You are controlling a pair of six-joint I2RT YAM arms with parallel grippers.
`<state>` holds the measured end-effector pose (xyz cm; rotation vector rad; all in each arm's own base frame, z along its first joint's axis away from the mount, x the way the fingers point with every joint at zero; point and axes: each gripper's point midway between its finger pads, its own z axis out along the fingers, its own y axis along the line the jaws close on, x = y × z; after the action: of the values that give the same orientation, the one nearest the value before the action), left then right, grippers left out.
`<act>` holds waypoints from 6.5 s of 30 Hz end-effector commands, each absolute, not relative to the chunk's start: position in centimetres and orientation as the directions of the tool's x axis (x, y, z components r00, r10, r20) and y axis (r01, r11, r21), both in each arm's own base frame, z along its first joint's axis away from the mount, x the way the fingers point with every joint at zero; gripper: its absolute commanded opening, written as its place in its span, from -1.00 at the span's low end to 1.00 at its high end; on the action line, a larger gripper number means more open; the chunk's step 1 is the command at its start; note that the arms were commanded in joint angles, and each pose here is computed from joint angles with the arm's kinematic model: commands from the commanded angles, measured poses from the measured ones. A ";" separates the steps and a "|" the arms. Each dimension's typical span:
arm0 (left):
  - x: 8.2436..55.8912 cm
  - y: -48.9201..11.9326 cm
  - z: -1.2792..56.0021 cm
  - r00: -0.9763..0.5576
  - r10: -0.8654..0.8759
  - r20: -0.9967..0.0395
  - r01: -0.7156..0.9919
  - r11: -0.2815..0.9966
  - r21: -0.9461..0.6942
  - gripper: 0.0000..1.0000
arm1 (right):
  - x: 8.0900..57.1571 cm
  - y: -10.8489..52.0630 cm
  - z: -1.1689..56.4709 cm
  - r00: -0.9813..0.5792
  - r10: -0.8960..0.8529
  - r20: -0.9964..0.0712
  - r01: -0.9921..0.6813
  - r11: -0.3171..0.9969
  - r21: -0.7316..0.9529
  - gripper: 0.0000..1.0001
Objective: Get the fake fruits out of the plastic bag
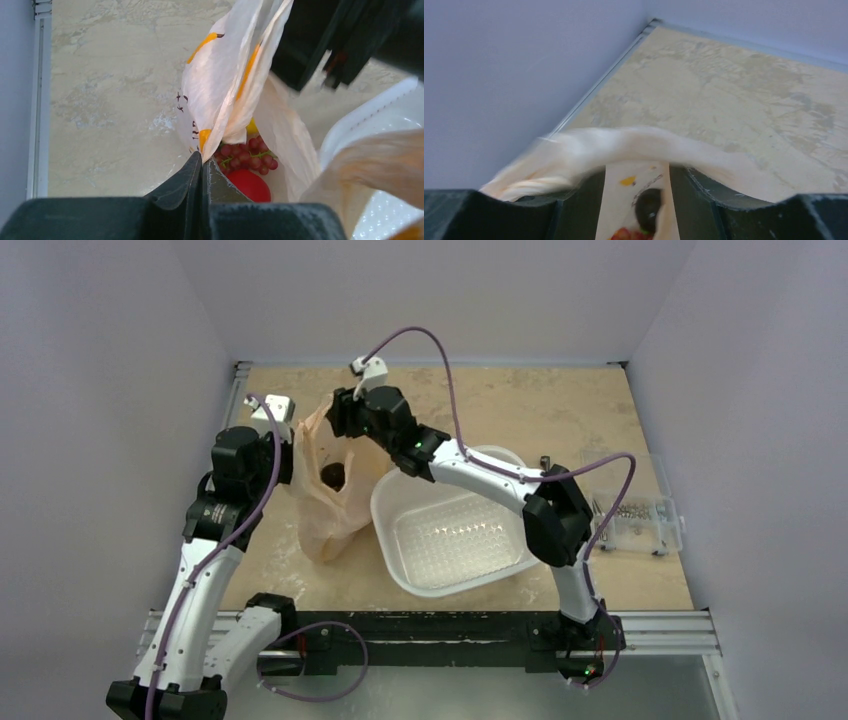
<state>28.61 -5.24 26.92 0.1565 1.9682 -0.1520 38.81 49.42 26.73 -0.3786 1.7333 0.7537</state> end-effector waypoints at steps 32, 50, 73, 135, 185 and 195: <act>29.1 -5.4 27.6 -0.318 0.040 -0.947 0.203 0.979 -0.027 -1.00 | 32.9 44.5 34.2 -0.053 0.223 -0.973 -0.655 0.728 0.203 0.96; 28.0 -0.6 29.3 -0.236 0.034 -0.971 -0.046 0.998 0.046 -1.00 | 44.6 44.7 39.7 0.243 0.089 -0.966 -0.427 0.904 -0.025 -1.00; 28.9 -3.6 28.8 -0.252 0.054 -0.966 0.136 0.991 0.020 -1.00 | 34.5 41.3 34.2 -0.173 0.073 -0.982 -0.677 0.715 0.172 0.54; 24.3 -7.2 28.3 -0.126 0.017 -0.992 0.352 0.936 -0.028 -1.00 | 27.9 55.1 20.3 -0.040 -0.224 -0.974 -0.847 0.525 -0.086 -0.07; 30.1 -6.8 30.4 -0.328 -0.046 -0.944 0.240 0.962 -0.131 -1.00 | 31.5 36.4 35.5 0.026 -0.270 -0.963 -0.570 0.787 -0.236 0.98; 30.7 -8.7 32.4 -0.323 -0.046 -0.945 0.337 0.928 -0.160 -1.00 | 35.8 34.2 32.2 -0.099 -0.388 -0.916 -0.356 0.874 -0.332 0.97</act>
<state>30.43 -7.65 29.28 0.1623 1.9406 -0.3354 34.82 34.94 31.16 -0.6465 1.6639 0.0018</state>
